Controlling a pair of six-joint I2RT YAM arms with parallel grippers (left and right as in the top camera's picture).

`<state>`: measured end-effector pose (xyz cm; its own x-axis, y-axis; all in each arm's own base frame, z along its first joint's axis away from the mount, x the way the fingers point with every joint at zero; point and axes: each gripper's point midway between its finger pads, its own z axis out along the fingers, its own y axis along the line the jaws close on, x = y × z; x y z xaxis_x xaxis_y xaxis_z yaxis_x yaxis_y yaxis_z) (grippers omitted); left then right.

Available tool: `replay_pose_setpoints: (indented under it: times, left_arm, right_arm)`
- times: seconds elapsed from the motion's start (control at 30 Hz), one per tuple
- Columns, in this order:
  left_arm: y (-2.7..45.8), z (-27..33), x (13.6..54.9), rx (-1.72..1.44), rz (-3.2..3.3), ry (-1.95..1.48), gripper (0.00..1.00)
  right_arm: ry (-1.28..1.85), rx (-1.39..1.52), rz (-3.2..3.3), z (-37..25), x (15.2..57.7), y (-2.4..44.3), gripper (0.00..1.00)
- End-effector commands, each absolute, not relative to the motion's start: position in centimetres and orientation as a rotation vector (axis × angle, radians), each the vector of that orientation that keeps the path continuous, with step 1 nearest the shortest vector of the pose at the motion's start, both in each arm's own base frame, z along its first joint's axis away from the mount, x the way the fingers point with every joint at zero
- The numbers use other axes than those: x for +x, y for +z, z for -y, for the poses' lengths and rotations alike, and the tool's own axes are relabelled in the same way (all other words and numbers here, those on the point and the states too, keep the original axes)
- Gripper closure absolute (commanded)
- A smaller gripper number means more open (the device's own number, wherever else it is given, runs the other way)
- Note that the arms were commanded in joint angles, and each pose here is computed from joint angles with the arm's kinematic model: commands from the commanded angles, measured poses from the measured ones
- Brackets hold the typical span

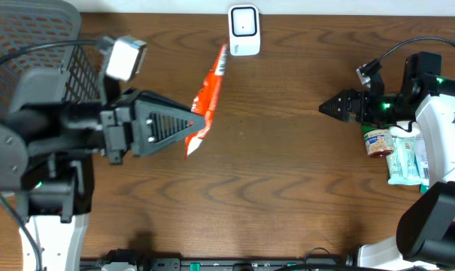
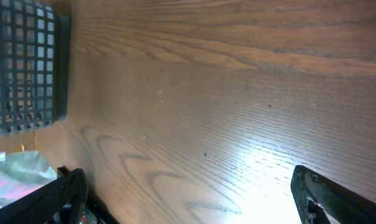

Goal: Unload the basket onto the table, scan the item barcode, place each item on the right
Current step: 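Swing the held stick toward the scanner with the left gripper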

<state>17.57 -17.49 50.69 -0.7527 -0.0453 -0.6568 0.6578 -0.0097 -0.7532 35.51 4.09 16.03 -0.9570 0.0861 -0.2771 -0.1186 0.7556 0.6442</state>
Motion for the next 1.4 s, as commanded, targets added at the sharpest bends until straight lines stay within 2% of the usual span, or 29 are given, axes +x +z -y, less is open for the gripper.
replay_pose_setpoints:
  times: [0.0,0.2,0.3,0.63,0.93,1.13,1.23,1.37]
  left_arm:
    - [51.1,17.2,17.3,0.625,-1.769,-1.805,0.93]
    - [50.4,17.2,18.2,0.608,-1.784,-1.818,0.93]
    - [50.1,17.2,18.9,0.602,-1.788,-1.821,0.93]
    - [47.5,17.2,24.9,0.587,-1.802,-1.831,0.93]
    - [45.4,17.2,31.2,0.463,-1.83,-1.878,0.93]
    - [44.8,16.1,34.9,0.346,-1.734,-1.766,0.93]
    - [42.7,15.2,37.2,0.272,-1.75,-1.648,0.93]
    - [36.4,13.0,40.6,0.027,-1.917,-1.403,0.93]
  right_arm:
    - [1.005,-0.007,-2.672,-3.9,35.5,15.8,0.01]
    - [0.999,-0.005,-2.673,-3.8,35.6,15.8,0.01]
    - [1.004,0.122,-2.654,-3.0,36.5,16.0,0.01]
    - [0.857,0.49,-2.555,7.3,36.5,15.7,0.01]
    - [0.463,0.697,-2.66,14.6,33.8,13.1,0.01]
    - [0.253,0.749,-2.723,17.0,32.4,12.1,0.01]
    - [0.252,0.75,-2.723,17.0,32.4,12.1,0.01]
    - [0.252,0.75,-2.723,17.0,32.4,12.1,0.01]
